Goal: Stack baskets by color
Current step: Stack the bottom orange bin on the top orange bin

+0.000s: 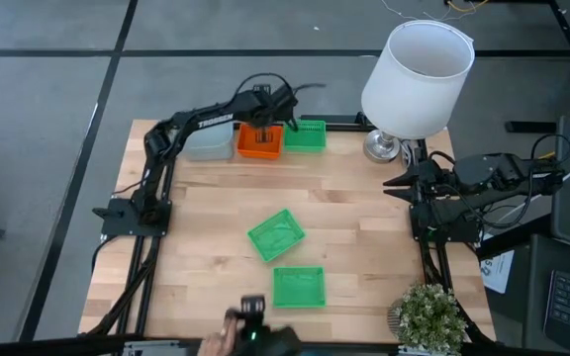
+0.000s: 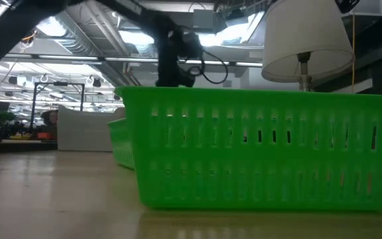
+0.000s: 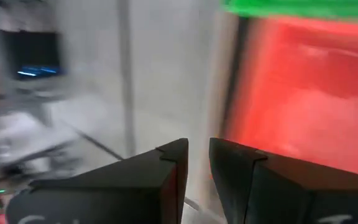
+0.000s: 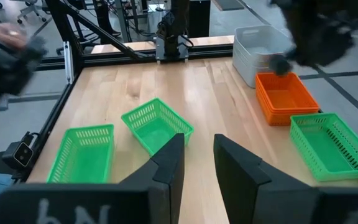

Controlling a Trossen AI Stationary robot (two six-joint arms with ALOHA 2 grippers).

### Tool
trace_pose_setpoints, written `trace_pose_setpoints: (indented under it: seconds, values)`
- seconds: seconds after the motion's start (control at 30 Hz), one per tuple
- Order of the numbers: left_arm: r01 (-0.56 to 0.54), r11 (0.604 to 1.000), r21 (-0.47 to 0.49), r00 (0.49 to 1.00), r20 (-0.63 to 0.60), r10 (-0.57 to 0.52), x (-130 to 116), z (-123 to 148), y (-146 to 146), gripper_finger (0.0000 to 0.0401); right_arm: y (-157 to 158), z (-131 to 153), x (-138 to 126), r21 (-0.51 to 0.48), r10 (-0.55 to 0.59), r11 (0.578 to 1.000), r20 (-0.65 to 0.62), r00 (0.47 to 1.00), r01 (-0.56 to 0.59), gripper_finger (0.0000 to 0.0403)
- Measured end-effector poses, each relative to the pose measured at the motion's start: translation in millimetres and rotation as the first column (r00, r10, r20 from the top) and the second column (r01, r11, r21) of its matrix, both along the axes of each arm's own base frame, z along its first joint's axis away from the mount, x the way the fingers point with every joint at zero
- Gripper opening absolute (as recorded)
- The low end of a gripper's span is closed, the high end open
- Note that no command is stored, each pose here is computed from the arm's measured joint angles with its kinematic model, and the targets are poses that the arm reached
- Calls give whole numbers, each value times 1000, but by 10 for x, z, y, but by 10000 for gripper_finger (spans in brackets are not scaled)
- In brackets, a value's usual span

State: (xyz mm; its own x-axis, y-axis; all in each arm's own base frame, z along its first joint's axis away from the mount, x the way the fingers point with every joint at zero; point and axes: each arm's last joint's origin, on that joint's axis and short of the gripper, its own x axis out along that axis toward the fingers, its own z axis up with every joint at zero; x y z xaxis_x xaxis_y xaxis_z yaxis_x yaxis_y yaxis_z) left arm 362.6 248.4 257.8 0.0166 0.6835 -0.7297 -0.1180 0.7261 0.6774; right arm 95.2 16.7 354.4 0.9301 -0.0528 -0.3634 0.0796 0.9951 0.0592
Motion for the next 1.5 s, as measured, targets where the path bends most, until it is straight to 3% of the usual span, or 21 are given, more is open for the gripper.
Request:
trace_pose_setpoints:
  seconds: [0.1, 0.2, 0.27, 0.37, 0.57, 0.7, 1.0, 1.5]
  values:
    - [-6, 974, -228, 998, 65, 21, -74, 125, -341, 55, 3, -31, 10, 18, -8, 1000, -6, 1000, 8, 87]
    - [52, 852, -520, 989, 145, 28, -97, 130, -556, 51, 8, -90, 30, 20, -12, 1000, -28, 1000, 12, 87]
    - [104, 787, -608, 983, 182, 11, -68, 112, -627, 49, 10, -110, 39, 37, -19, 999, -31, 999, 20, 87]
    - [144, 784, -604, 981, 190, -33, -8, 26, -677, 48, 14, -131, 54, 42, -20, 999, -27, 999, 21, 87]
    - [93, 772, -628, 991, 133, -11, -102, -382, -580, 48, 16, -125, 60, 58, -25, 998, -17, 1000, 26, 87]
    - [103, 795, -598, 986, 164, -4, -146, -593, -479, 48, 16, -122, 61, 42, -19, 999, -14, 1000, 19, 87]
    - [83, 857, -508, 987, 163, 1, -232, -595, -245, 48, 16, -123, 60, 42, -19, 999, -14, 1000, 19, 87]
    - [96, 879, -466, 979, 202, 1, -202, -571, -192, 48, 16, -124, 59, 41, -18, 999, -15, 1000, 19, 87]
